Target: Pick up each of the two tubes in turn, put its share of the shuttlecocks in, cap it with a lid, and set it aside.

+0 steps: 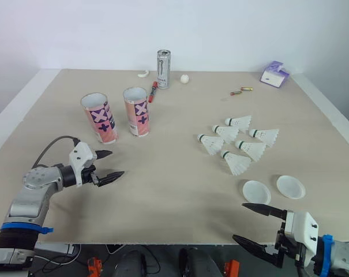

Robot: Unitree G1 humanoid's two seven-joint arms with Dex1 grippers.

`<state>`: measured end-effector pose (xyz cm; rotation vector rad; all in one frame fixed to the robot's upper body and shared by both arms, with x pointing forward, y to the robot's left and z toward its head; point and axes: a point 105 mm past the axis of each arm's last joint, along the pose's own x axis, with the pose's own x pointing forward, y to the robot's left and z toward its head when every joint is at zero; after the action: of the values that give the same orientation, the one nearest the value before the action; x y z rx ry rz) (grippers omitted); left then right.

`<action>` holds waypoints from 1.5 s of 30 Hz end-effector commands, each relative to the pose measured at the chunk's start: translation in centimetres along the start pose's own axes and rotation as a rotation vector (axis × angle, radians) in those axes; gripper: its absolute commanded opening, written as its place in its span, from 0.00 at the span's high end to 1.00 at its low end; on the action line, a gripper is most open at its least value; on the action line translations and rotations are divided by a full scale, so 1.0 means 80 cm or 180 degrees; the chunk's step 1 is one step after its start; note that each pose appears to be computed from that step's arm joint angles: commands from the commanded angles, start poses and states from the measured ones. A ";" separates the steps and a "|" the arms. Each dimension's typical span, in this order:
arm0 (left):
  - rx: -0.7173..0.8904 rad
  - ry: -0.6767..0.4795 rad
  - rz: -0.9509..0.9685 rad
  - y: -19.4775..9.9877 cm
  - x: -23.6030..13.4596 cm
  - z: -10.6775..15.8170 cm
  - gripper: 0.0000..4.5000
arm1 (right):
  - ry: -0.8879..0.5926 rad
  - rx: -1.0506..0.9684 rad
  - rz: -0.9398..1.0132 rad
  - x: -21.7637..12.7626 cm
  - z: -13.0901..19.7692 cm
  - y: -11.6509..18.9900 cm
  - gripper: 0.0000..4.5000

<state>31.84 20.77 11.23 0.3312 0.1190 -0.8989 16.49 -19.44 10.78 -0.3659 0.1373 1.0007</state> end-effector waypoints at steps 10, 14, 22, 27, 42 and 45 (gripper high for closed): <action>0.0248 -0.0235 -0.0310 0.006 -0.020 0.025 0.00 | -0.0053 -0.0063 -0.0135 -0.012 0.005 -0.011 0.02; 0.0269 -0.0227 -0.0317 0.007 -0.019 0.024 0.00 | -0.0058 -0.0062 -0.0154 -0.012 0.006 -0.013 0.02; 0.0327 -0.0174 -0.0248 0.009 -0.016 0.020 0.00 | -0.0134 -0.0061 -0.0213 -0.008 0.014 -0.018 0.02; 0.0293 -0.0205 -0.0061 0.006 -0.005 0.020 0.00 | -0.0372 -0.0038 -0.0327 0.005 0.044 -0.037 0.02; -0.0431 -0.0504 0.1408 -0.005 0.001 0.029 0.00 | -0.0819 0.0071 0.0026 0.130 0.111 -0.113 0.02; -0.0759 -0.0548 0.2107 0.011 -0.013 0.022 0.00 | -0.0903 0.0133 0.0258 0.168 0.125 -0.118 0.02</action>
<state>31.79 20.15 11.88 0.0743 -0.0009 -0.3801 30.52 -10.70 18.20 -0.1820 -0.0787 1.0825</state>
